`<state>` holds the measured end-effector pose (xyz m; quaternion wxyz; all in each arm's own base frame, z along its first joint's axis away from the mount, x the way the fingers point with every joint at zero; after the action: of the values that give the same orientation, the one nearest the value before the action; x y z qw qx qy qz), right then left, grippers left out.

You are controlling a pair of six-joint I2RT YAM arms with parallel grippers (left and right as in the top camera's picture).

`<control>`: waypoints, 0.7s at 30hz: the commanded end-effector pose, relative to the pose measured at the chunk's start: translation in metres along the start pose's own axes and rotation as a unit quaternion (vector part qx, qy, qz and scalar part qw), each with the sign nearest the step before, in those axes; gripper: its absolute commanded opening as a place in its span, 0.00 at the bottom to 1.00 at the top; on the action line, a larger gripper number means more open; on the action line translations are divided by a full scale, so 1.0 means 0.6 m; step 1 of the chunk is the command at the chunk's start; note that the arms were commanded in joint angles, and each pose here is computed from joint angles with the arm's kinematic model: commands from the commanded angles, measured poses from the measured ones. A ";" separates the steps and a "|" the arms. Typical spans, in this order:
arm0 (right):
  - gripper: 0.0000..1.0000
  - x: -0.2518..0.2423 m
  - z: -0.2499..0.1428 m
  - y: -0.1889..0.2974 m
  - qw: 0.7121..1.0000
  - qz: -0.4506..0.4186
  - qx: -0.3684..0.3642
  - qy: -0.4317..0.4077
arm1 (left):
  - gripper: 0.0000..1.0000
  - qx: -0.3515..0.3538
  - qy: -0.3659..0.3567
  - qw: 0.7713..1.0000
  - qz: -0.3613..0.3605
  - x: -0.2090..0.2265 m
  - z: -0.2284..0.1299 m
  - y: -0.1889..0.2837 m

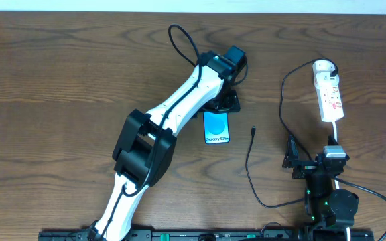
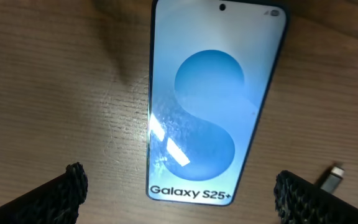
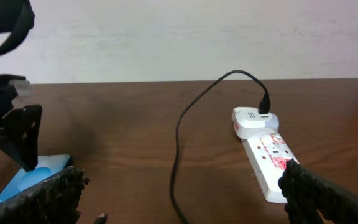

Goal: Plug charger to phone and switch on socket
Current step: 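Lower the left gripper onto the phone's top edge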

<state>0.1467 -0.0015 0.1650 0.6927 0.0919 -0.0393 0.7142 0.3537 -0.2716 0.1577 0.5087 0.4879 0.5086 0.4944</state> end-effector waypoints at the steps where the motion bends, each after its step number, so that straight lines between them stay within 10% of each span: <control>1: 0.99 0.000 -0.001 0.000 1.000 0.000 0.001 -0.003 | 0.98 0.004 0.002 1.000 0.012 0.000 -0.002 -0.011; 21: 0.99 0.000 -0.001 0.000 1.000 0.000 0.001 -0.003 | 0.98 0.018 -0.010 0.999 0.029 -0.007 -0.006 -0.041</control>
<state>0.1467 -0.0015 0.1650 0.6927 0.0919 -0.0393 0.7142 0.3503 -0.2786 0.1385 0.4972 0.5082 0.5061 0.4883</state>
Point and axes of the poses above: each gripper's point midway between its finger pads, its own y axis back along the fingers, its own x axis along the line the jaws close on, z = x × y, the point moved 10 cm from there along y, back along the fingers, and after that the axes turned 8 degrees about -y, right-handed, at the moved point
